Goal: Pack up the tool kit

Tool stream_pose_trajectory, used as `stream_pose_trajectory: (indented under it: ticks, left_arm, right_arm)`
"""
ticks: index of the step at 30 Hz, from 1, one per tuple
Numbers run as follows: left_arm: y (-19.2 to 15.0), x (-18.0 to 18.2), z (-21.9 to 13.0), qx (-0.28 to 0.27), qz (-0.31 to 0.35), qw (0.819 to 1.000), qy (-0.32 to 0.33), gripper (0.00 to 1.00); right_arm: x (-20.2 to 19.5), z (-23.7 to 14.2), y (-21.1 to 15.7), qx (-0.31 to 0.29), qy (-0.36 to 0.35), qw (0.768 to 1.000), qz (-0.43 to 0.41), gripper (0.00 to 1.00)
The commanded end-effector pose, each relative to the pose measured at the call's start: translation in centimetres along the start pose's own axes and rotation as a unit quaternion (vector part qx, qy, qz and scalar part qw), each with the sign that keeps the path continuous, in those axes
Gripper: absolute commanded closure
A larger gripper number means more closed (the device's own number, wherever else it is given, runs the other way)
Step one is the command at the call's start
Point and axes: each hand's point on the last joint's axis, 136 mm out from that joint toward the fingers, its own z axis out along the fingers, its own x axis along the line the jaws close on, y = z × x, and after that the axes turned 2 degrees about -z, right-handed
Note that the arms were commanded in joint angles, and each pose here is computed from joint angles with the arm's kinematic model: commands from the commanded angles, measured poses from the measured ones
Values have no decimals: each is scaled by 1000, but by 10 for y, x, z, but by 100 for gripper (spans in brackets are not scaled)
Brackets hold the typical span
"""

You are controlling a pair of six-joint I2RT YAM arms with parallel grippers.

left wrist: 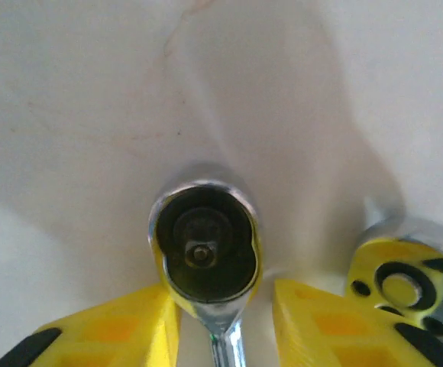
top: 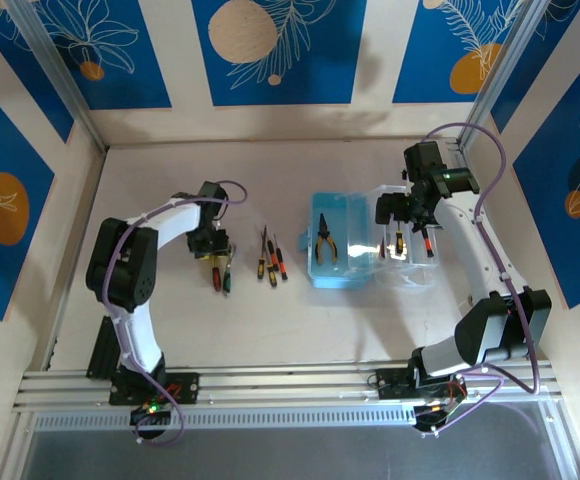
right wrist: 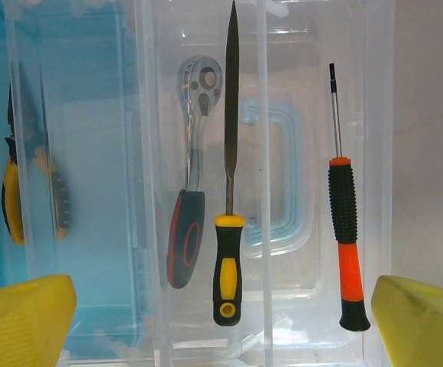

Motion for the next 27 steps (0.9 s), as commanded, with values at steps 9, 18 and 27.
stream_pose_trajectory:
  ticks: [9, 18, 27]
  left_arm:
    - [-29, 10, 34, 56, -6, 998, 8, 95]
    - [-27, 9, 14, 36, 0, 999, -1, 100]
    - [-8, -15, -52, -19, 24, 997, -71, 100]
  right_arm:
    - [3, 4, -7, 14, 4, 1000, -9, 1]
    - [4, 0, -6, 9, 10, 1000, -10, 1]
    - [11, -8, -6, -3, 34, 999, -5, 1]
